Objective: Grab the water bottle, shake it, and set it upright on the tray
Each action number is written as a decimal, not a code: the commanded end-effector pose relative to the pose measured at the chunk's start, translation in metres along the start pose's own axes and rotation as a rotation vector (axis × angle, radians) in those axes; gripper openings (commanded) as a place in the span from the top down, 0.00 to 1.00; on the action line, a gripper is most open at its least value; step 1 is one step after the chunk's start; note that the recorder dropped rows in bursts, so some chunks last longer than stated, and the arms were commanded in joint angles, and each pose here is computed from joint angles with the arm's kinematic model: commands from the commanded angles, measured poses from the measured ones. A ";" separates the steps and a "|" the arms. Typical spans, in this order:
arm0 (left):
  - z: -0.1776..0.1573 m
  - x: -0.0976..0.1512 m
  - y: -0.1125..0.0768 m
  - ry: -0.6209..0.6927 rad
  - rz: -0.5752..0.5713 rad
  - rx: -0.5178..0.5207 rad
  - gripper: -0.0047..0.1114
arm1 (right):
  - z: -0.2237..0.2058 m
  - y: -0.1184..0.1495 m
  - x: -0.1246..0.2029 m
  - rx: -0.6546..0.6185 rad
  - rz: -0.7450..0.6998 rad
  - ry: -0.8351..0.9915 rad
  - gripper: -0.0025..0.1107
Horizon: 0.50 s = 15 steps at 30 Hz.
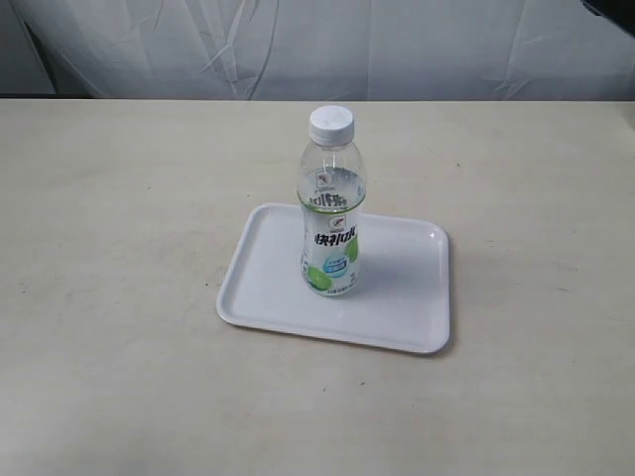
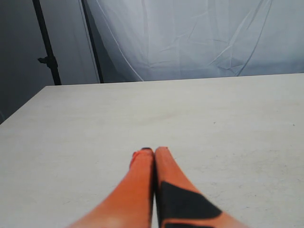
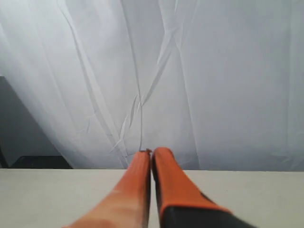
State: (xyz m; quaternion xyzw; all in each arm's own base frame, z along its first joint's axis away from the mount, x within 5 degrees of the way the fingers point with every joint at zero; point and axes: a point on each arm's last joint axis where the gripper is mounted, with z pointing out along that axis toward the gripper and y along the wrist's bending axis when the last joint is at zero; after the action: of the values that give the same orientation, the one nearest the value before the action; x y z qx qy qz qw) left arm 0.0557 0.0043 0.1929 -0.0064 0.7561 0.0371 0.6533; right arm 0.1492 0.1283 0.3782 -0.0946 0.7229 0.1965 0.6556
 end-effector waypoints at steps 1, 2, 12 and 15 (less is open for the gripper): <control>0.000 0.000 0.000 -0.007 -0.004 -0.002 0.96 | -0.001 -0.001 -0.002 0.006 0.005 -0.006 0.93; 0.000 0.000 0.000 -0.007 -0.004 -0.002 0.96 | -0.001 -0.001 -0.002 0.006 0.005 -0.006 0.93; 0.000 0.000 0.000 -0.007 -0.004 -0.002 0.96 | -0.007 -0.013 -0.009 0.078 -0.100 -0.038 0.93; 0.000 0.000 0.000 -0.007 -0.004 -0.002 0.96 | -0.020 -0.035 -0.017 0.165 -0.078 -0.038 0.93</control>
State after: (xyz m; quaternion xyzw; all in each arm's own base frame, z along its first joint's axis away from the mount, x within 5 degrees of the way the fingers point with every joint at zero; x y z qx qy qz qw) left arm 0.0557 0.0043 0.1929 -0.0064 0.7561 0.0371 0.6533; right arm 0.1492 0.1105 0.3833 -0.0928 0.7204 0.1507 0.6706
